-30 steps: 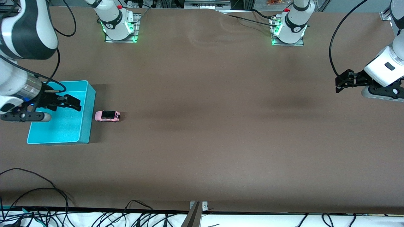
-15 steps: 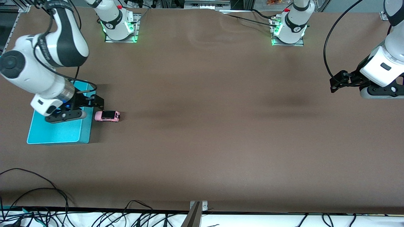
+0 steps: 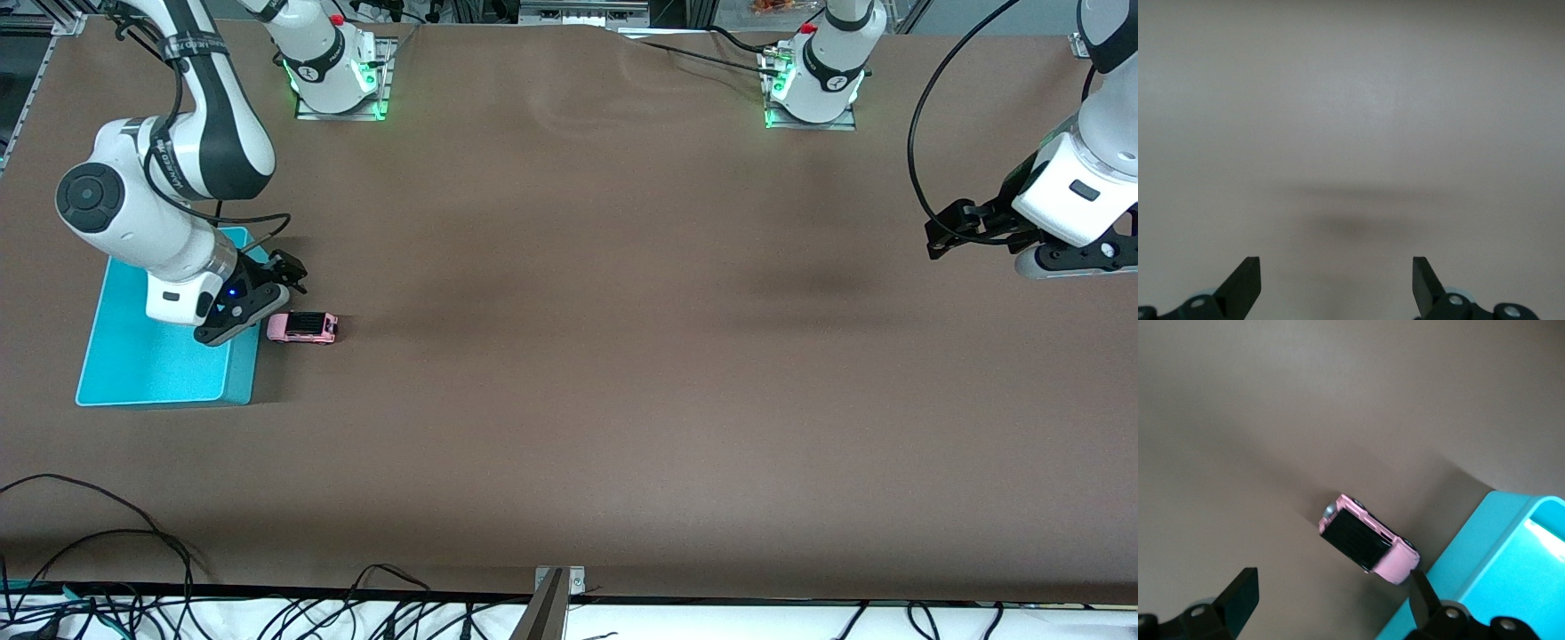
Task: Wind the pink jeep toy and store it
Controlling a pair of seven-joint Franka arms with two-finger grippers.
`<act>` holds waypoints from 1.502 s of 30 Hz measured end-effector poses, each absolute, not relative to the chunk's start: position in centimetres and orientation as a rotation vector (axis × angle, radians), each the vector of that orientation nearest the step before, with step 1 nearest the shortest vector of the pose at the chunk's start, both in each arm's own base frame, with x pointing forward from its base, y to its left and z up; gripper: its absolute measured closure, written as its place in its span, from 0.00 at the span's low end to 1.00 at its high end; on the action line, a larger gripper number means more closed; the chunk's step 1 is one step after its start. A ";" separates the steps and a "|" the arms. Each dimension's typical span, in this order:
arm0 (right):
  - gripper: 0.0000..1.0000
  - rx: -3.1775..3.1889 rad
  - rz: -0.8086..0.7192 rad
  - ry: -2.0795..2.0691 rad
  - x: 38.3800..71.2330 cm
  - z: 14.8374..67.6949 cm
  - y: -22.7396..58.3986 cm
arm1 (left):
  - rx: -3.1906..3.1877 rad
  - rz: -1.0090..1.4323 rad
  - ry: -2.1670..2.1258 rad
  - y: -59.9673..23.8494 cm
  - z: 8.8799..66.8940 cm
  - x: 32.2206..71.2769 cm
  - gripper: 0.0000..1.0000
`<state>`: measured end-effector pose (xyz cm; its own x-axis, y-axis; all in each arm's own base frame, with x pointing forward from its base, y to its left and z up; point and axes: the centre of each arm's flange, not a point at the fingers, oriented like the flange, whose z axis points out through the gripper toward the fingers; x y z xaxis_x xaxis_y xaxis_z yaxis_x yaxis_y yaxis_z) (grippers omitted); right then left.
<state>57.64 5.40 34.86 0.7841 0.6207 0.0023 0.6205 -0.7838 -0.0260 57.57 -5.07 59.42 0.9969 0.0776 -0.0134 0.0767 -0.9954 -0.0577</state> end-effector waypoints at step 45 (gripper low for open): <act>0.07 -2.496 -0.134 -1.936 54.2 20.2 2.4 | -3.078 0.009 -0.194 -2.9 63.2 57.0 0.00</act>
